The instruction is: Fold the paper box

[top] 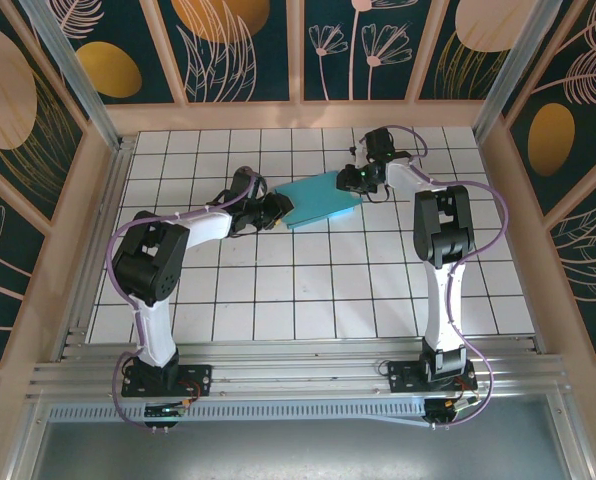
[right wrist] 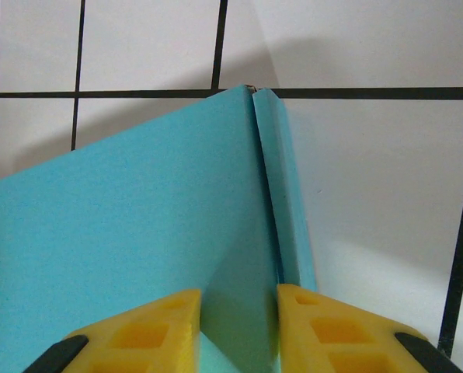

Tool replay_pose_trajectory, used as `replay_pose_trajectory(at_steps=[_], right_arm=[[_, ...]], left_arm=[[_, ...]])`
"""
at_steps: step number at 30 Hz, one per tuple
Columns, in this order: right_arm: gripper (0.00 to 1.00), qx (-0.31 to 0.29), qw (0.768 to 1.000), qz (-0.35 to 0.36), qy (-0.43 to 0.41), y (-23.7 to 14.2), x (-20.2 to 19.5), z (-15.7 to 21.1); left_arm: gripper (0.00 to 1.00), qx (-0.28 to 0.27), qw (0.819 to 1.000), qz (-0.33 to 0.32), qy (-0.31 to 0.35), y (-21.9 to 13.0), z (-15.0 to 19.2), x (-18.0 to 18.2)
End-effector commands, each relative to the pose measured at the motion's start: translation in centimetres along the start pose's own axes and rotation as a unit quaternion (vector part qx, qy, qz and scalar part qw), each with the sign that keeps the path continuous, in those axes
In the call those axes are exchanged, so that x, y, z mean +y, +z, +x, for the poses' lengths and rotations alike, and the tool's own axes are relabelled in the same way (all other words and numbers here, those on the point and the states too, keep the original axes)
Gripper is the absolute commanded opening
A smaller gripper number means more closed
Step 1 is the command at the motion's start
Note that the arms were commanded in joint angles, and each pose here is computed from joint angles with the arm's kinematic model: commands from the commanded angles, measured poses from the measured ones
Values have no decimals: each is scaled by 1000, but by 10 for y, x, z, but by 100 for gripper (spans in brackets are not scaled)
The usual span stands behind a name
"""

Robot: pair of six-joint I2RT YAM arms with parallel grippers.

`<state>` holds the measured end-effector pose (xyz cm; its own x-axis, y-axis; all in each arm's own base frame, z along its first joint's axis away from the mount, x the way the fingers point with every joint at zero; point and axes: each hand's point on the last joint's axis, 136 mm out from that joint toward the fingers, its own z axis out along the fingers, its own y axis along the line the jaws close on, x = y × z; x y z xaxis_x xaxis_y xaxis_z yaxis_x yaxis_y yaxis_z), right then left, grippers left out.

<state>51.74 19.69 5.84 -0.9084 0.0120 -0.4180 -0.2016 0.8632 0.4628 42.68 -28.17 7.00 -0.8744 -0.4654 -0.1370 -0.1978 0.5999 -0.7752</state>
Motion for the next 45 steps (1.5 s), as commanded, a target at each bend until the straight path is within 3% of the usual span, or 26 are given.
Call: replay_pose_trajectory(at_steps=[1, 12, 16, 24, 31, 41, 45], right_arm=[[29, 11, 1000, 23, 0, -4, -3, 11], [26, 17, 1000, 20, 2, 2, 1, 19], [26, 15, 999, 43, 2, 4, -7, 23], [24, 7, 995, 101, -21, 4, -23, 27], [23, 4, 993, 115, -37, 3, -18, 27], [23, 6, 993, 110, -39, 5, -11, 32], [23, 5, 993, 113, -36, 3, -12, 32]], left_arm=[[31, 15, 999, 7, -34, 8, 6, 1], [18, 20, 999, 7, -34, 15, 7, 6], [24, 0, 999, -47, -9, 7, 5, 25], [30, -35, 997, -65, 39, -12, -14, 6], [34, -89, 985, -128, 75, -32, -36, 12], [41, -32, 992, -88, 90, 19, -33, 9], [40, -29, 988, -129, 81, 26, -30, 38]])
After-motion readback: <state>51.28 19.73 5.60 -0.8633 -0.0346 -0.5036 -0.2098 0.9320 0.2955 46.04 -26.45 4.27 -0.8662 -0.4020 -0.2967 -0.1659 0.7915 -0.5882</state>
